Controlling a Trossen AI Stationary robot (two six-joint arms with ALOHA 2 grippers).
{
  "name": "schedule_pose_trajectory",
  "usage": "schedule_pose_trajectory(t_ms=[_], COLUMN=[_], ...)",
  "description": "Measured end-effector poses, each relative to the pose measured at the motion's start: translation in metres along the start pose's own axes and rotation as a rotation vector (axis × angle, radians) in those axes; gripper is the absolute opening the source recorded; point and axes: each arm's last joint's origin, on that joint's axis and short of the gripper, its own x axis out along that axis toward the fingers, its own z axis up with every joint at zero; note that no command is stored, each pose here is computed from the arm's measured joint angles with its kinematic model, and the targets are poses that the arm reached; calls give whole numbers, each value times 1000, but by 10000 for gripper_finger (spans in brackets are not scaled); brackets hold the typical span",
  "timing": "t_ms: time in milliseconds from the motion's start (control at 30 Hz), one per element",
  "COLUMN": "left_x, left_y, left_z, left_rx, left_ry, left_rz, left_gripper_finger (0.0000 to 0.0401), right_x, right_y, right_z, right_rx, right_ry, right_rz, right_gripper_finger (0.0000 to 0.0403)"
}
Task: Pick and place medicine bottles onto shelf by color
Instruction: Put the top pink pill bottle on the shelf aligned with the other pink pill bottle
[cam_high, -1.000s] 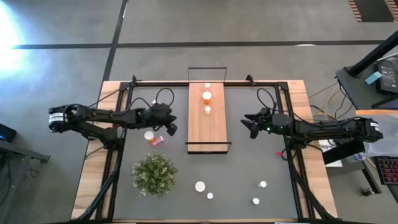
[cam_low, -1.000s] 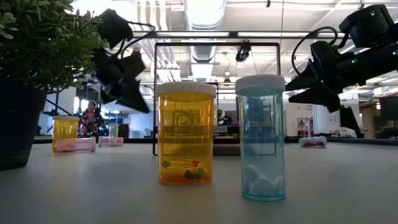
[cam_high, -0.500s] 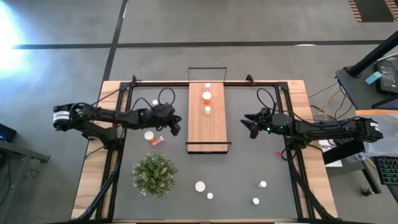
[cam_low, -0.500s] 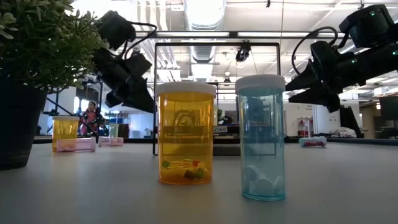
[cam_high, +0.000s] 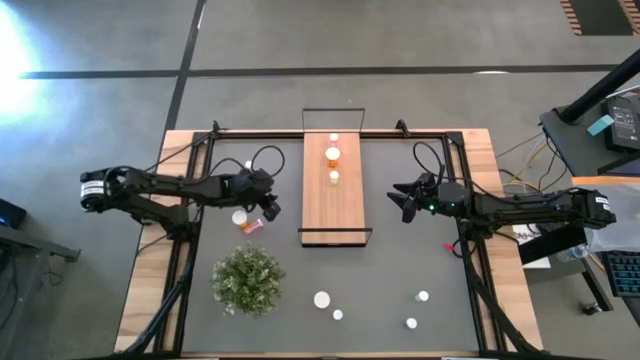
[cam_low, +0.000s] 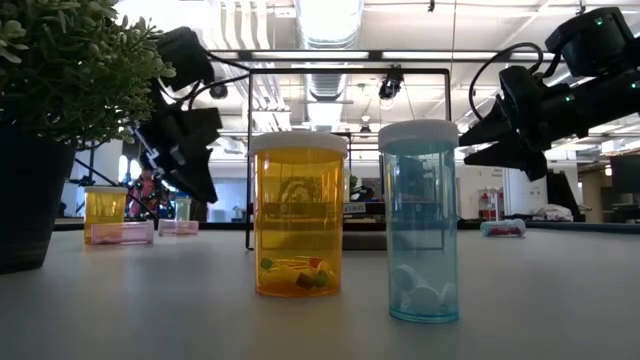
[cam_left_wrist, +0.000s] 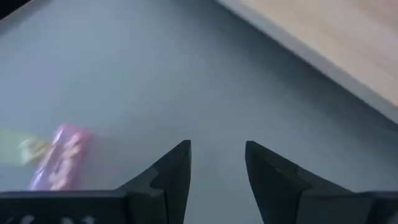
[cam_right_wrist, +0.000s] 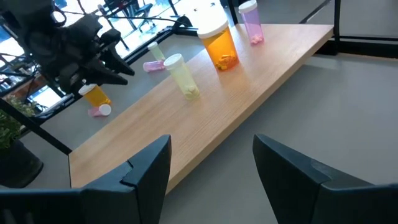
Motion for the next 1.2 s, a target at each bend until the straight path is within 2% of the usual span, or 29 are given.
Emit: schedule_pose_trajectory(t_ms=[300, 600, 1200], left_x=[-7, -2, 29], left_y=[22, 46, 70], left_z=[11, 13, 8], left_rx=[-82, -151, -51], left_ry=[129, 170, 296], left_rz=[172, 250, 331], left_gripper_finger=[137, 137, 137], right_x=[0, 0, 0], right_y=[0, 0, 0], right_z=[0, 0, 0], right_rx=[0, 0, 0], right_ry=[0, 0, 0], right_rz=[0, 0, 0], right_gripper_finger=[217, 217, 217])
